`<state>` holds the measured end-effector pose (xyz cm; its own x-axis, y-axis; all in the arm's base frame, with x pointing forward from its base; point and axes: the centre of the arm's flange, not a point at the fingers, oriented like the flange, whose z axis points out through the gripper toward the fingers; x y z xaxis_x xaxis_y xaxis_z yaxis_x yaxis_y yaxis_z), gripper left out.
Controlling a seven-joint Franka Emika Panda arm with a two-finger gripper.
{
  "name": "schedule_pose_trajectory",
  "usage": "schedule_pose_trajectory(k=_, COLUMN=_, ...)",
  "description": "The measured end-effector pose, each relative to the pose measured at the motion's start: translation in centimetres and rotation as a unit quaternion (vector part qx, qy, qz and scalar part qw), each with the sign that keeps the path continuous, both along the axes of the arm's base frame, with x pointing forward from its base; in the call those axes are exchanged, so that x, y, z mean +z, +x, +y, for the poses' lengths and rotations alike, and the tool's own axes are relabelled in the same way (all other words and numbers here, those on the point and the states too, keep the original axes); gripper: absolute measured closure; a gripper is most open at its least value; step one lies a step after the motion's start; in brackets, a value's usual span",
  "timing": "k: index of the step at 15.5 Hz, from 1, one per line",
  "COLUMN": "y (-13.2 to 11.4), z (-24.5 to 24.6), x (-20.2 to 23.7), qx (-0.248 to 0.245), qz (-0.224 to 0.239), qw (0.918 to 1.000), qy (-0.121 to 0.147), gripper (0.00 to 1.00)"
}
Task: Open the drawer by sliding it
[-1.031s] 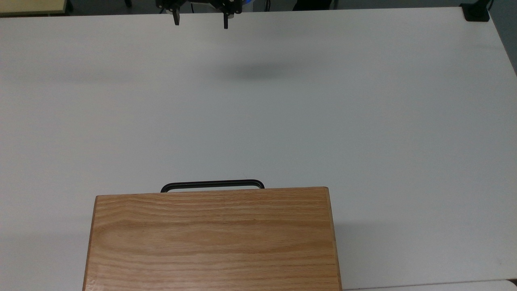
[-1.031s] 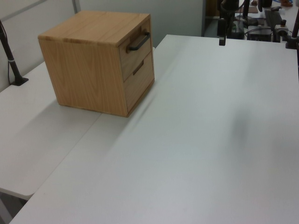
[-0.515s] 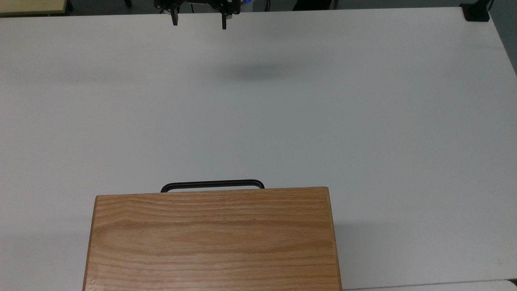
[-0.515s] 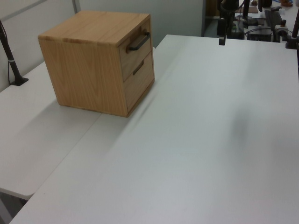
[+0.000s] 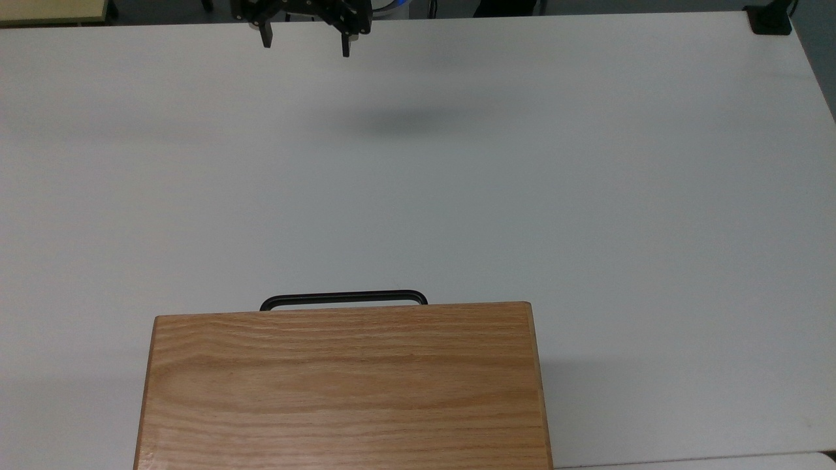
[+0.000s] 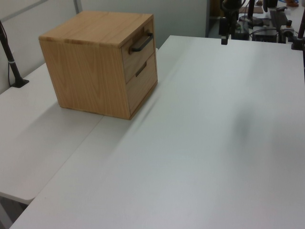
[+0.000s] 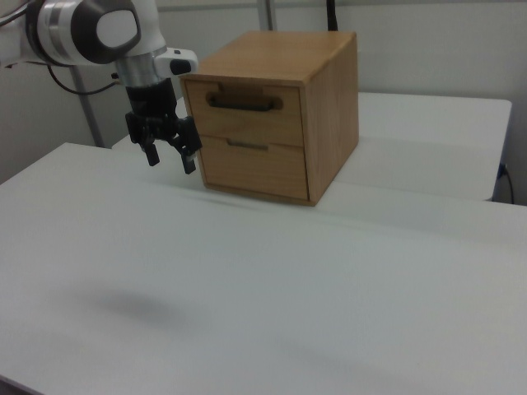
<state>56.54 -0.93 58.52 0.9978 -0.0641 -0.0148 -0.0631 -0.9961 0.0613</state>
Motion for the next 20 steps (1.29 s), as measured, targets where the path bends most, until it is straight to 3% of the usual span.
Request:
schedule_pose_trajectory(k=5, y=0.2, z=-0.2, x=0.2, qx=-0.016, qz=-0.003, qw=0.9999, qy=0.0, gripper=0.0)
schedule_pose_trajectory(k=8, y=0.3, z=-0.2, x=0.5, qx=-0.082, qz=-0.01, qw=0.9965, qy=-0.001, gripper=0.0)
schedule_pose_trajectory(k=11, y=0.4, z=-0.1, x=1.0, qx=-0.171, qz=-0.021, qw=0.9851, qy=-0.001, gripper=0.0)
schedule_pose_trajectory(k=13, y=0.5, z=0.0, x=1.6, qx=-0.233, qz=-0.03, qw=0.9719, qy=0.002, gripper=0.0)
schedule_pose_trajectory(k=15, y=0.6, z=0.3, x=2.1, qx=-0.301, qz=-0.036, qw=0.9528, qy=0.019, gripper=0.0)
schedule_pose_trajectory(k=20, y=2.6, z=1.0, x=2.3, qx=-0.447, qz=-0.082, qw=0.8887, qy=0.064, gripper=0.0)
